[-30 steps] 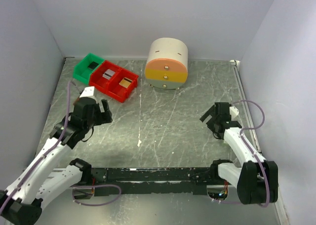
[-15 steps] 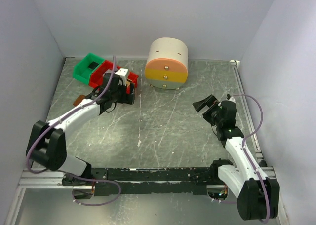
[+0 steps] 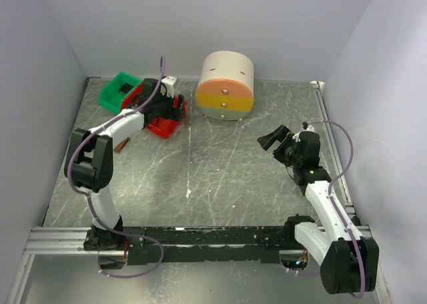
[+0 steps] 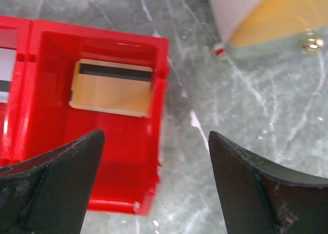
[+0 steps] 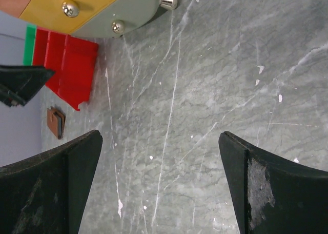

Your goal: Take the credit cards out of the card holder

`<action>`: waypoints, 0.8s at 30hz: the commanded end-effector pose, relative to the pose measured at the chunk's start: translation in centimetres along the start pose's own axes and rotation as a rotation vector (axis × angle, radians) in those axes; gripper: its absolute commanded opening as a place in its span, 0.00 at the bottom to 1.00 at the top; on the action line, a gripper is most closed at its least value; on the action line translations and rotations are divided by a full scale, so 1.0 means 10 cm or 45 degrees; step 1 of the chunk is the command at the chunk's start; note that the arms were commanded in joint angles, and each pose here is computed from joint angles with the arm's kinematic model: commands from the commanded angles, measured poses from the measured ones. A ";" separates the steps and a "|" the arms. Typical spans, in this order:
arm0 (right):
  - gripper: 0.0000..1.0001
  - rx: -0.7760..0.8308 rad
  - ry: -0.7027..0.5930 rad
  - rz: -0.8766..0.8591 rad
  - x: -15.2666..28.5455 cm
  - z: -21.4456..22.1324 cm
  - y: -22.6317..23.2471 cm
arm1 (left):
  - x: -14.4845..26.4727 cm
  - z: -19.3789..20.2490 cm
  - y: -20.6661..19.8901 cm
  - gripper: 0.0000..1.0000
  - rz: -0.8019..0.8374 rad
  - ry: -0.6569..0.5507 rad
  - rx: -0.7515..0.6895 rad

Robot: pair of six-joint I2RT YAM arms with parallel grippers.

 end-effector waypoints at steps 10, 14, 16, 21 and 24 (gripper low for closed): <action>1.00 0.017 0.043 -0.063 0.02 0.11 0.05 | -0.29 0.28 0.03 0.78 0.160 0.194 0.100; 1.00 -0.005 0.056 -0.070 -0.04 0.17 0.02 | -0.30 0.43 -0.03 0.67 0.160 0.277 0.067; 1.00 -0.004 0.076 -0.071 -0.07 0.19 0.01 | -0.28 0.48 -0.10 0.65 0.166 0.310 0.046; 1.00 -0.009 0.135 -0.058 -0.17 0.26 -0.03 | -0.21 0.59 -0.29 0.65 0.174 0.319 0.009; 1.00 -0.015 0.149 -0.063 -0.20 0.30 -0.05 | -0.16 0.68 -0.48 0.65 0.201 0.332 -0.020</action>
Point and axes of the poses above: each gripper's point midway between its finger pads, its own x axis back along the fingers, its own y axis along the line the jaws close on, z = x × y, the point moved 1 cm from there along x, back along the fingers, and after that the axes turned 14 degrees about x, right-handed, at the moved point
